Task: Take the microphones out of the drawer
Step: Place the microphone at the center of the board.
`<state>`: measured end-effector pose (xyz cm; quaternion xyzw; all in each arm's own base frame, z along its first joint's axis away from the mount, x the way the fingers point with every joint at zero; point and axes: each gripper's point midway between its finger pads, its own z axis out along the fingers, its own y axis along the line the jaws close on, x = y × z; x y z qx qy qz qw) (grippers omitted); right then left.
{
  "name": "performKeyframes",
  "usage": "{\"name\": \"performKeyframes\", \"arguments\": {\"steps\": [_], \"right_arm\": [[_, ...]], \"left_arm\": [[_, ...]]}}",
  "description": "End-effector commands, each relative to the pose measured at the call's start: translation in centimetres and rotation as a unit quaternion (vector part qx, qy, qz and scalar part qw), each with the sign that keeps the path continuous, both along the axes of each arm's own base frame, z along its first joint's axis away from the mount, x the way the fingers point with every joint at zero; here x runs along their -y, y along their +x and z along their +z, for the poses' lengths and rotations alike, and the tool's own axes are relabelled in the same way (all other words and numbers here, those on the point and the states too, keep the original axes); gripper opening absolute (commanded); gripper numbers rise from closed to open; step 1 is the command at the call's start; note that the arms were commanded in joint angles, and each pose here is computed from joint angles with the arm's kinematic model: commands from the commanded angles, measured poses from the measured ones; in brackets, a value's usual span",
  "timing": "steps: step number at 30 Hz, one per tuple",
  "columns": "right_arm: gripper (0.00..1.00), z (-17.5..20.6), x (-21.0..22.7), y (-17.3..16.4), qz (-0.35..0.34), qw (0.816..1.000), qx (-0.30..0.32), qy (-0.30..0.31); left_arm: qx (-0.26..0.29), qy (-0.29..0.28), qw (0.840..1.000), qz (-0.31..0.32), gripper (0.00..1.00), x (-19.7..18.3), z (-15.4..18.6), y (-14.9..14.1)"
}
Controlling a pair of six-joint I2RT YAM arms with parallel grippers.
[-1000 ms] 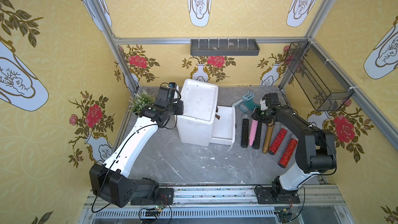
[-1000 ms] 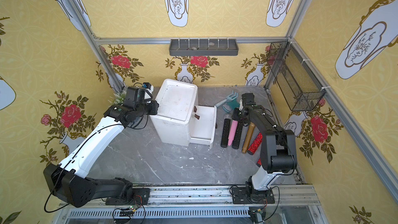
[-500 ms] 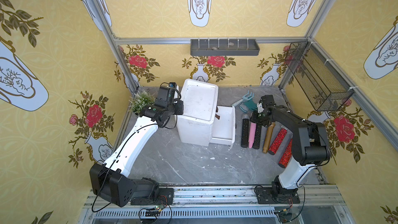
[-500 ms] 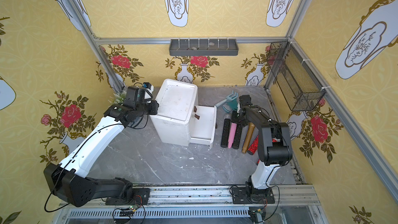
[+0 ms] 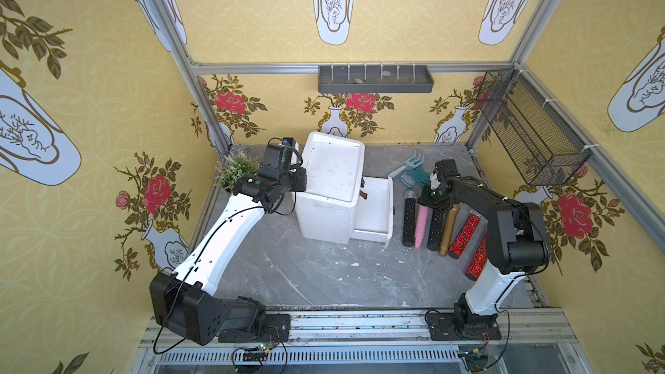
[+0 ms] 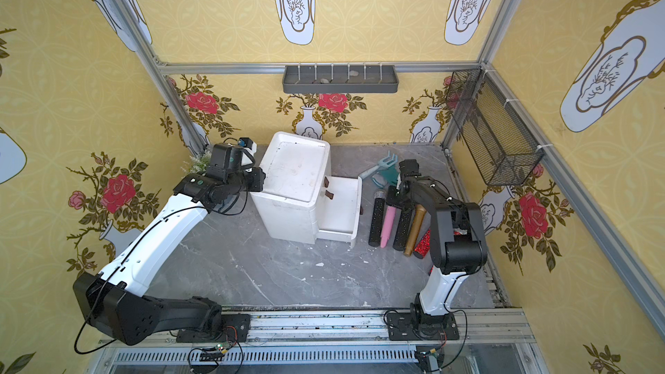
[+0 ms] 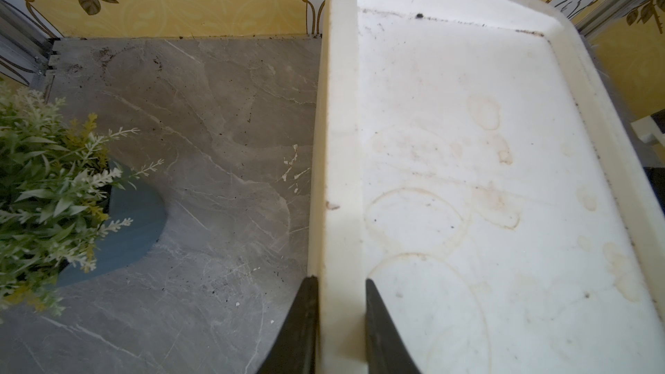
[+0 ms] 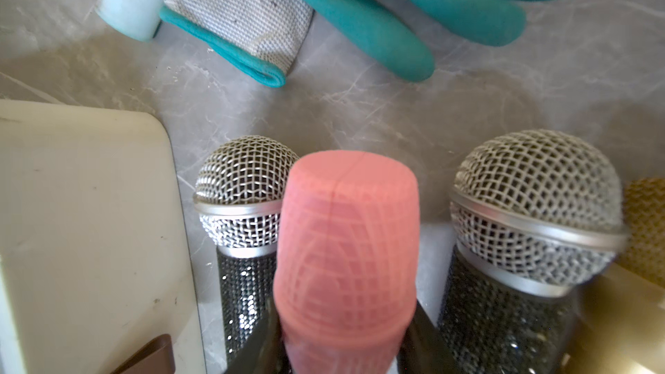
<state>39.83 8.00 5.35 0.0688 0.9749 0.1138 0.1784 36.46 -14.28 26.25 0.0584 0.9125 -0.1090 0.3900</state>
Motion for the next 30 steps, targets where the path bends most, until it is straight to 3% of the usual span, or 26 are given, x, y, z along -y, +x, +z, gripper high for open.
{"name": "performKeyframes", "arguments": {"steps": [1, 13, 18, 24, 30], "right_arm": [[0.4, -0.1, 0.0, 0.6, -0.007, 1.0, 0.006, -0.001], [0.4, -2.0, 0.4, 0.5, -0.024, 0.999, -0.024, -0.01], [0.48, -2.1, 0.4, 0.5, -0.026, 0.999, -0.029, -0.01], [0.6, -1.1, 0.3, 0.8, -0.03, 0.999, -0.022, -0.007], [0.59, 2.0, 0.4, 1.4, -0.036, 0.999, 0.007, -0.009]], "left_arm": [[-0.056, -0.012, 0.998, -0.01, 0.0, 0.4, -1.8, -1.7], [-0.052, -0.01, 0.999, -0.008, 0.0, 0.2, -1.5, -1.9], [-0.054, -0.01, 0.998, -0.009, 0.0, 0.3, -1.5, -1.8], [-0.055, -0.01, 0.998, -0.009, 0.0, 0.4, -1.7, -1.7], [-0.055, -0.011, 0.998, -0.009, 0.0, 0.4, -1.6, -1.6]]}}
